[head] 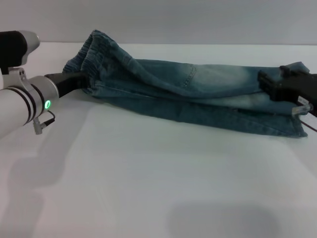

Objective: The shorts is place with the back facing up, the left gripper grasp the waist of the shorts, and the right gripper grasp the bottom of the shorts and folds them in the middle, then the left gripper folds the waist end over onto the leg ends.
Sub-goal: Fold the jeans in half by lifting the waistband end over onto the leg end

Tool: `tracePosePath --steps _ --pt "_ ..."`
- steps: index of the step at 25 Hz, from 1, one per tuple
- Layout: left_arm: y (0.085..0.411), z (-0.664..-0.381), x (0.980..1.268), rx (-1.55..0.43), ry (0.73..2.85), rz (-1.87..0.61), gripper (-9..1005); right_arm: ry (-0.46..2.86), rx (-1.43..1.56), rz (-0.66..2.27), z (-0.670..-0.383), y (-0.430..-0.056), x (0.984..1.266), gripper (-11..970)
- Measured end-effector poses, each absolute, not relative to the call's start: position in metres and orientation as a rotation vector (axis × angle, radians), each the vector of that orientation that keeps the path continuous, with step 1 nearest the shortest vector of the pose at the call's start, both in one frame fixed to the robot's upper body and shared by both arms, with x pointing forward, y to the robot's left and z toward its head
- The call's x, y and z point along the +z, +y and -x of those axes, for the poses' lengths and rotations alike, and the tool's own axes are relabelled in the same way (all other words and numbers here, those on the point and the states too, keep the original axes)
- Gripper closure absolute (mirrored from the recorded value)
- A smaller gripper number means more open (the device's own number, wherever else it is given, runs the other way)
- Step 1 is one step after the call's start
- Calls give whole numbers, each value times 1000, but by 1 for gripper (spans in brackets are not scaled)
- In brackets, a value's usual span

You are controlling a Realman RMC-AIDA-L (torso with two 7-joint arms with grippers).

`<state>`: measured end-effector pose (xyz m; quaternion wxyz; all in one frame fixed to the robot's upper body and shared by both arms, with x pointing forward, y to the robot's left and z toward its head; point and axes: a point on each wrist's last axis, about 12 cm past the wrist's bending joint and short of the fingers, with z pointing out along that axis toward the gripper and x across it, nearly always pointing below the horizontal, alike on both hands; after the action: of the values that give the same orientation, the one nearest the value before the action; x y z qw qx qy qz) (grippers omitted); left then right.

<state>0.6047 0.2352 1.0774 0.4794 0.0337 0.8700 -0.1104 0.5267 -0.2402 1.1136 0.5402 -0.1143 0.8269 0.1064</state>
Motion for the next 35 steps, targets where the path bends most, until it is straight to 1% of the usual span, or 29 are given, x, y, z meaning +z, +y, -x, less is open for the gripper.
tracePosePath --steps 3,5,9,17,18,22,25,30,33,35 --pt "235 -605 1077 -270 2123 -82 931 1970 272 292 -528 -233 1112 449" --pt "236 -595 1086 -296 2116 -88 936 1972 286 314 -529 -227 1110 449" --pt "238 -589 1089 -307 2125 -90 936 1972 321 378 -532 -209 1108 449" --pt "242 -579 1094 -321 2131 -86 935 1946 404 554 -535 -160 1106 448" --pt "242 -577 1096 -324 2126 -86 935 1946 404 554 -535 -160 1106 448" --pt "242 -574 1104 -333 2108 -90 935 1915 434 629 -535 -141 1110 448" --pt "241 -573 1109 -336 2095 -99 937 1903 427 635 -537 -138 1110 448" --pt "239 -574 1114 -342 2087 -115 937 1889 392 633 -549 -138 1106 597" --pt "238 -574 1117 -345 2080 -120 937 1905 378 636 -559 -138 1101 821" --pt "237 -574 1123 -349 2064 -127 937 1930 402 614 -565 -136 1096 877"
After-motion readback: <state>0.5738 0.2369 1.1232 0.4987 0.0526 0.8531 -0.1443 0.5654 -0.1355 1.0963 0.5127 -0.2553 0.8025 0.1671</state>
